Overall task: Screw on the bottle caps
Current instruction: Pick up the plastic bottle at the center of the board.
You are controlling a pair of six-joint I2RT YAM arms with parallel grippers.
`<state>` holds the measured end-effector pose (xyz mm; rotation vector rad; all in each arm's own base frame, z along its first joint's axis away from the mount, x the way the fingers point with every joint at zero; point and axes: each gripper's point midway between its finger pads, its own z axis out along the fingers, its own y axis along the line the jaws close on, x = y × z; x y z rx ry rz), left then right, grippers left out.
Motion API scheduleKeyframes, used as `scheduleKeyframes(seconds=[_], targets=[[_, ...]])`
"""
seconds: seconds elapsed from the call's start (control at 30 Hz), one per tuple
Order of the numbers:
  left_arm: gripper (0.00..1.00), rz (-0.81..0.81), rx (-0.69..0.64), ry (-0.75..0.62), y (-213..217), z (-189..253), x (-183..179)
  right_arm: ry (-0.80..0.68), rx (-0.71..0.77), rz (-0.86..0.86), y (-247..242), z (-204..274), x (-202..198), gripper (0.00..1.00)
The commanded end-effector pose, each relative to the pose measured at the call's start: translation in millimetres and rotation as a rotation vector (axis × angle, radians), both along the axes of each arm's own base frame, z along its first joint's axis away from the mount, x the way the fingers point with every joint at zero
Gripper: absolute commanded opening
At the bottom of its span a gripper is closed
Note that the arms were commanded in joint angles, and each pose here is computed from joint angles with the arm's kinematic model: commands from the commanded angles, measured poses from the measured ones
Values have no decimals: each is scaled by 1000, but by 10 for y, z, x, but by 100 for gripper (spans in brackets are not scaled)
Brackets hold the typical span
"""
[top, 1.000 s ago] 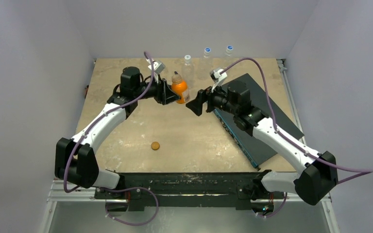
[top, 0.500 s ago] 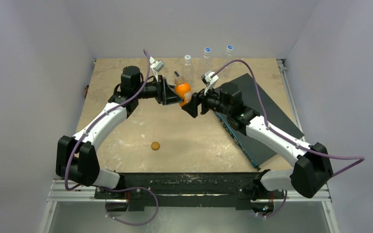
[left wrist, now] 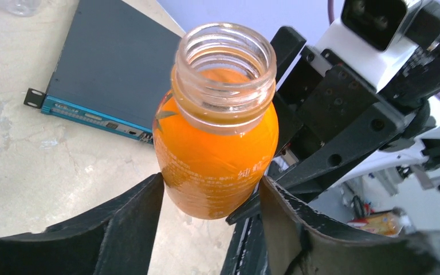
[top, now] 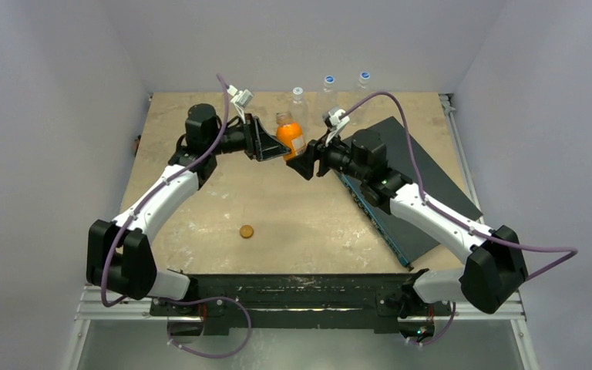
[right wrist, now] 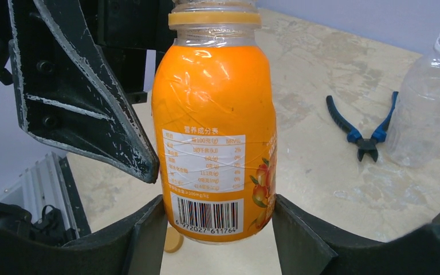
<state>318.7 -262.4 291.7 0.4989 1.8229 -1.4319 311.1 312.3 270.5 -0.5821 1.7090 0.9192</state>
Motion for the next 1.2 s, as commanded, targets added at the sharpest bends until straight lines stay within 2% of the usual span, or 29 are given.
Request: scheduleKeyframes(seconds=[0.0, 0.13, 0.4, 0.6, 0.83, 1.0, 1.1, 1.17], targets=[[66, 73, -33, -99, 61, 268, -2, -28, 94, 79, 158, 275, -81, 36], [72, 149, -59, -132, 113, 324, 54, -6, 132, 83, 191, 317, -81, 35], [73, 269, -148, -187, 222, 408, 65, 71, 285, 61, 259, 482, -61, 33], [73, 350, -202, -229, 282, 495, 93, 99, 320, 72, 374, 493, -73, 33], [72, 362, -246, -244, 160, 511, 65, 99, 378, 35, 366, 561, -57, 33], [69, 389, -272, -254, 159, 523, 72, 105, 395, 36, 425, 582, -73, 33], [62, 401, -286, -263, 178, 541, 77, 111, 400, 24, 434, 557, -77, 34], [53, 393, -283, -260, 164, 523, 79, 112, 403, 17, 435, 562, -69, 38]])
